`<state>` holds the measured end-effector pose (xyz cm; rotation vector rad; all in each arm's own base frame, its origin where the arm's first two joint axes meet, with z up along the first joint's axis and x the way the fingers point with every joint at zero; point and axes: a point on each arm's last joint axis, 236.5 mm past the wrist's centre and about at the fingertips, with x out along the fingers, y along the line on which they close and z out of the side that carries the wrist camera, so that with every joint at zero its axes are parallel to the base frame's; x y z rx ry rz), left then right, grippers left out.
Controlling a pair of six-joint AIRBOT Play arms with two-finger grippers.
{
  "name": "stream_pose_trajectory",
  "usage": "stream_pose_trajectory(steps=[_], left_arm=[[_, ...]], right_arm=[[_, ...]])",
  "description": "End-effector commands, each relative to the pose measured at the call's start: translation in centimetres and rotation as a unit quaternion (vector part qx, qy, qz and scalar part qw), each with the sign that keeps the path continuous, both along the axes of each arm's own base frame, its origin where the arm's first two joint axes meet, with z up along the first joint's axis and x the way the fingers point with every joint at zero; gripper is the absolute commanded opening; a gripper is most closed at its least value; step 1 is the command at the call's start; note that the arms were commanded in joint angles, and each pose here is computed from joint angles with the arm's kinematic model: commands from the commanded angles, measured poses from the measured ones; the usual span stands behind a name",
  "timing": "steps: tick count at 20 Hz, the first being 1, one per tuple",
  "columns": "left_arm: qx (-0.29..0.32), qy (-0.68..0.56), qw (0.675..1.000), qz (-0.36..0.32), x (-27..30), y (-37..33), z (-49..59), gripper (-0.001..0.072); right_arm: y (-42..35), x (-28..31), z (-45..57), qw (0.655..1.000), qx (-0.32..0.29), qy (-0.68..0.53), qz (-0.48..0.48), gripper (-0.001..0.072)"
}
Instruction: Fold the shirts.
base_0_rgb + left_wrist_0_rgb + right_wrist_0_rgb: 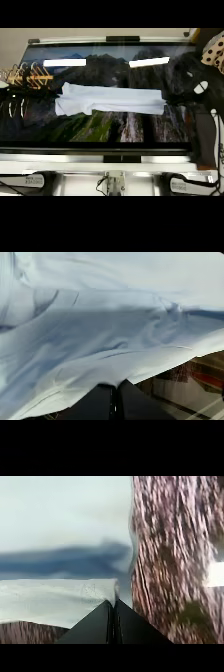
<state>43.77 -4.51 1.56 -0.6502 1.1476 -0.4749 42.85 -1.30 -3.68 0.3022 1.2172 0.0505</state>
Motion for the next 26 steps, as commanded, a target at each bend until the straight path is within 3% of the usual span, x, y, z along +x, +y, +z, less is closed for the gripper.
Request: stream_pose_trajectory(steps=[1,6,8,15,16,17,18,19,24,26], left_arm=[[-0.009,0.013,1.0,0.01,4.0,-0.4,-1.3,0.0038],[-0.034,0.022,0.999,0.026,8.0,-0.5,-3.0,0.0039],[-0.054,0.056,0.995,0.055,8.9,-0.9,-4.4,0.0039],[-0.058,0.07,0.994,0.057,9.9,-1.6,-6.9,0.0041],[-0.059,0.072,0.994,0.056,9.9,-1.6,-7.0,0.0099],[-0.064,0.077,0.994,0.049,9.5,-1.9,-6.8,0.0316],[-0.067,0.081,0.994,0.039,9.1,-2.1,-6.5,0.0555],[-0.071,0.085,0.993,0.029,8.7,-2.2,-6.1,0.0615],[-0.086,0.1,0.991,-0.014,7.1,-2.9,-4.5,0.0611],[-0.094,0.099,0.991,-0.017,7.0,-3.2,-4.0,0.0605]], right_arm=[[0.2,4.3,-1.4,1.0,-0.008,-0.013,-0.01,0.0058],[0.0,8.6,-1.3,0.998,-0.015,-0.062,-0.026,0.0058],[0.3,8.7,-2.5,0.998,-0.014,-0.053,-0.023,0.0058],[0.5,8.9,-3.8,0.998,-0.016,-0.047,-0.029,0.006],[0.6,8.6,-3.9,0.999,-0.017,-0.04,-0.026,0.0083],[0.6,8.2,-4.0,0.999,-0.017,-0.031,-0.021,0.0329],[0.6,7.6,-3.8,0.999,-0.017,-0.022,-0.019,0.0646],[0.2,7.0,-3.9,1.0,-0.014,-0.008,-0.02,0.0653],[1.0,6.8,-3.9,0.991,0.117,0.007,-0.067,0.0659],[1.7,6.7,-4.6,0.988,0.137,0.017,-0.065,0.0659]])
